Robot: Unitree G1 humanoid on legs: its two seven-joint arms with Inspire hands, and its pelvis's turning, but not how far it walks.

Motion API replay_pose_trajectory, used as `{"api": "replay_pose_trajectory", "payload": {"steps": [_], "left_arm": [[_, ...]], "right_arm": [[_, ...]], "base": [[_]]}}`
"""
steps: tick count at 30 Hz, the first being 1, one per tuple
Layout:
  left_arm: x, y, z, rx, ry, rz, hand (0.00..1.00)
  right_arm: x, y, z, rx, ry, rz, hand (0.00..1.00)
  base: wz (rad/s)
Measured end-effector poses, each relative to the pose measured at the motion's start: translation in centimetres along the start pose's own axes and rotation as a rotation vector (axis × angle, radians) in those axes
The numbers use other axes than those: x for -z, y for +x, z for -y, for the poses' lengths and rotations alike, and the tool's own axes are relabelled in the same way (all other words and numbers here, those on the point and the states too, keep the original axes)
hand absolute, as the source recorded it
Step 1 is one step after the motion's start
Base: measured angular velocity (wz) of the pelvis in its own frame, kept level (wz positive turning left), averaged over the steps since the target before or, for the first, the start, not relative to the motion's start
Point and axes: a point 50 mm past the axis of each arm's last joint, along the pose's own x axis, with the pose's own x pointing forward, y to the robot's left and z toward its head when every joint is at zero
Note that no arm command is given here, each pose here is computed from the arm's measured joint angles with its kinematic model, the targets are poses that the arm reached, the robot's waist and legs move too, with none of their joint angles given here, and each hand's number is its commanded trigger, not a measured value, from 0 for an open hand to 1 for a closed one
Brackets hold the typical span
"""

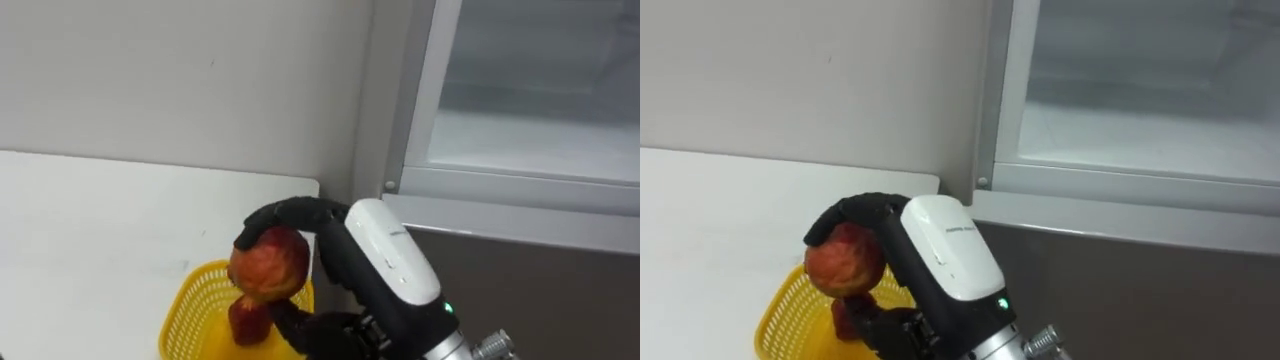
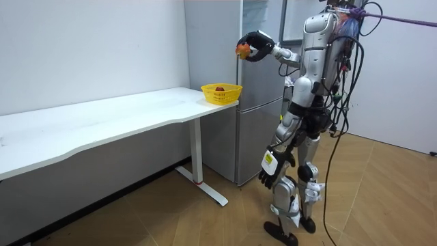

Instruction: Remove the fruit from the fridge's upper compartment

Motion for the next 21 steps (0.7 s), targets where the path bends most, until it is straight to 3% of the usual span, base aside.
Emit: {"api": "replay_pose_trajectory", "payload": {"steps": [21], "left_arm": [[-1.0,0.0,-1.0,-0.037,0.03,0.017,0.0]], "right_arm": [[3.9,-0.6,-3.2,-0.174,-0.023,-0.191,1.0]], "base": [[0.03]]}}
